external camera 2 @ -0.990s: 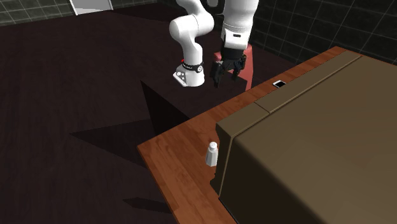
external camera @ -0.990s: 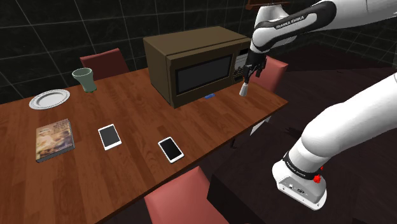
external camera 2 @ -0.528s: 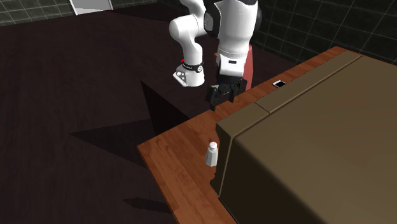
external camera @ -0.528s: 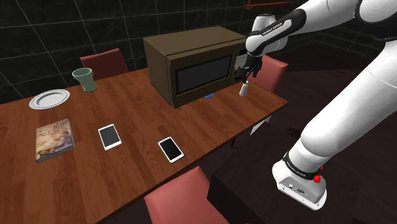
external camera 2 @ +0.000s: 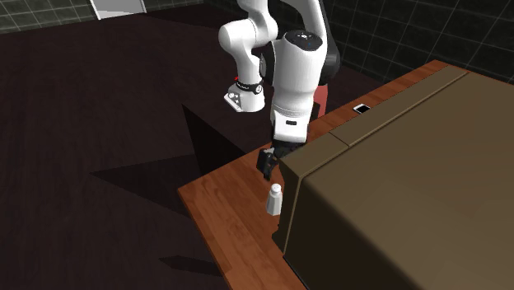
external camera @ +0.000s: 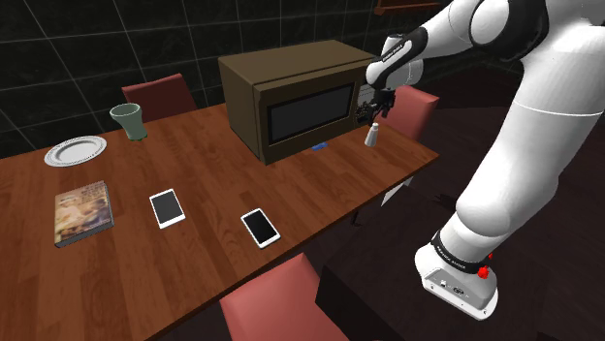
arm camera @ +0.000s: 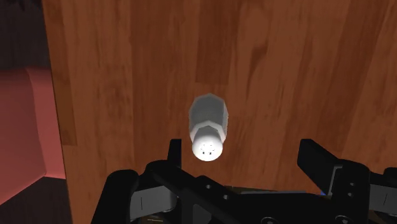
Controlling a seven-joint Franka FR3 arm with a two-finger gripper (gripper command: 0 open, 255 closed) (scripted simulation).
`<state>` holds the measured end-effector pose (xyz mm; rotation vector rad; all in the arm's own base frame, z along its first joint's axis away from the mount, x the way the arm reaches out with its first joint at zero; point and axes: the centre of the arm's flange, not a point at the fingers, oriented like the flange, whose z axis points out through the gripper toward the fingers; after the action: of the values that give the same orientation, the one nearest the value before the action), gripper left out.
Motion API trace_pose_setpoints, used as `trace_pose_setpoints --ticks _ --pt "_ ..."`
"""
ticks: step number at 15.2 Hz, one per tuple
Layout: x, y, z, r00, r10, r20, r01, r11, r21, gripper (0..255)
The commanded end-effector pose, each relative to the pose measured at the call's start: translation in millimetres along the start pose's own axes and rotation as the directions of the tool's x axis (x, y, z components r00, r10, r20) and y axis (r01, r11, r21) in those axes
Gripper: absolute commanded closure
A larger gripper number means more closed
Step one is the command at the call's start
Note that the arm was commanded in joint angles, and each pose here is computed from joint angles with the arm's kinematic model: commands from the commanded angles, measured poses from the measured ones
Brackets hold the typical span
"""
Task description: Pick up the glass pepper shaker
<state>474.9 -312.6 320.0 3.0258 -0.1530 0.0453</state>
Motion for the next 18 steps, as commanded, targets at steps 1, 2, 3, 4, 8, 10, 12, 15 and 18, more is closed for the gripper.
trace_pose_setpoints --ticks 1,2,3,4,8,10,12,15,18 --pt "16 17 18 1.000 -0.003 -0.008 0.003 1.000 -0.005 0" --pt "19 20 21 1.000 -0.004 -0.010 0.004 1.000 -0.006 0" --pt "19 19 27 1.000 -0.004 -0.010 0.004 1.000 -0.006 0" --pt "18 19 32 1.000 -0.004 -0.010 0.004 1.000 -0.006 0" --pt "18 16 53 1.000 -0.004 -0.010 0.004 1.000 -0.006 0" --pt "17 15 61 1.000 -0.004 -0.010 0.004 1.000 -0.006 0" --pt "17 16 61 1.000 -0.004 -0.010 0.004 1.000 -0.006 255" --pt "17 16 61 1.000 -0.004 -0.010 0.004 1.000 -0.006 255" --pt "17 16 61 1.000 -0.004 -0.010 0.004 1.000 -0.006 255"
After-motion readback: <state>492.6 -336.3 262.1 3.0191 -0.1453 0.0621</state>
